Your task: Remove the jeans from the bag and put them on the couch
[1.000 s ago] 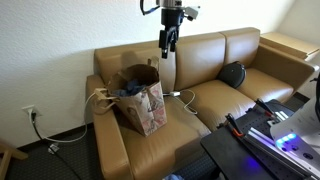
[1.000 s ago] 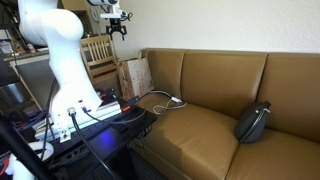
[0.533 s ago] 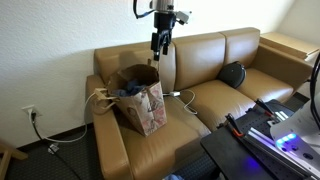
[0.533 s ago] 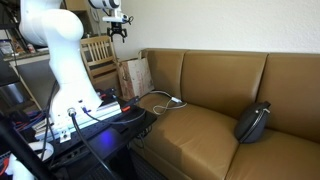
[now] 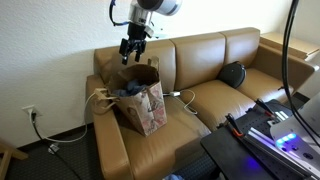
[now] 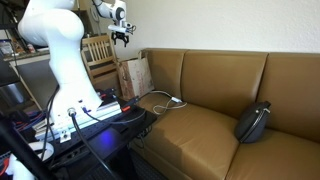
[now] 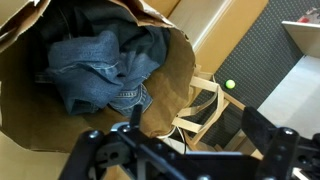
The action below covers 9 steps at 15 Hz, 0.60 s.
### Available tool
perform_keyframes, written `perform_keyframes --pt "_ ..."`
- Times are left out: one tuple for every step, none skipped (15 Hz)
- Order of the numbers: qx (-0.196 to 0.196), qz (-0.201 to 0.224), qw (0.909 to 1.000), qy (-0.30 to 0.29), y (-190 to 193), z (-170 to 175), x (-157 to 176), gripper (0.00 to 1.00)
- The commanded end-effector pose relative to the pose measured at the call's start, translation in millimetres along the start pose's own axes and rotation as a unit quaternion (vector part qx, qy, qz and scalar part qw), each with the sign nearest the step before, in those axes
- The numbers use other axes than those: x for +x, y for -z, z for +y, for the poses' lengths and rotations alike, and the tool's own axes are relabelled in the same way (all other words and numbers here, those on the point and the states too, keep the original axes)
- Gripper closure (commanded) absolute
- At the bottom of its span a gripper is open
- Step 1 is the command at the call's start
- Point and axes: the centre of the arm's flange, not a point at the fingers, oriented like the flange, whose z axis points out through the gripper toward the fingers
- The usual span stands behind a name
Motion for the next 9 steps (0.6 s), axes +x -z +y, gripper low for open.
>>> perform_keyframes --pt "0.004 0.0 1.0 -0.009 -7.6 5.0 5.0 0.0" --pt "0.006 -0.001 0.9999 -0.013 -13.6 8.8 8.5 0.0" --pt "0.008 -0.001 0.9999 -0.015 -16.9 10.8 10.6 0.0" --pt "0.008 0.001 0.9998 -0.015 -16.8 10.9 11.8 0.0" --pt "0.004 -0.007 0.9993 -0.035 -23.3 23.9 18.7 0.0" --pt "0.001 -0.001 0.9989 -0.047 -29.0 32.0 22.9 0.0" --pt "0.005 0.011 0.998 -0.063 -38.3 40.9 28.8 0.0" --pt "0.009 0.018 0.997 -0.074 -47.9 47.2 34.4 0.0" --pt "0.009 0.028 0.9961 -0.083 -54.6 52.0 38.2 0.0"
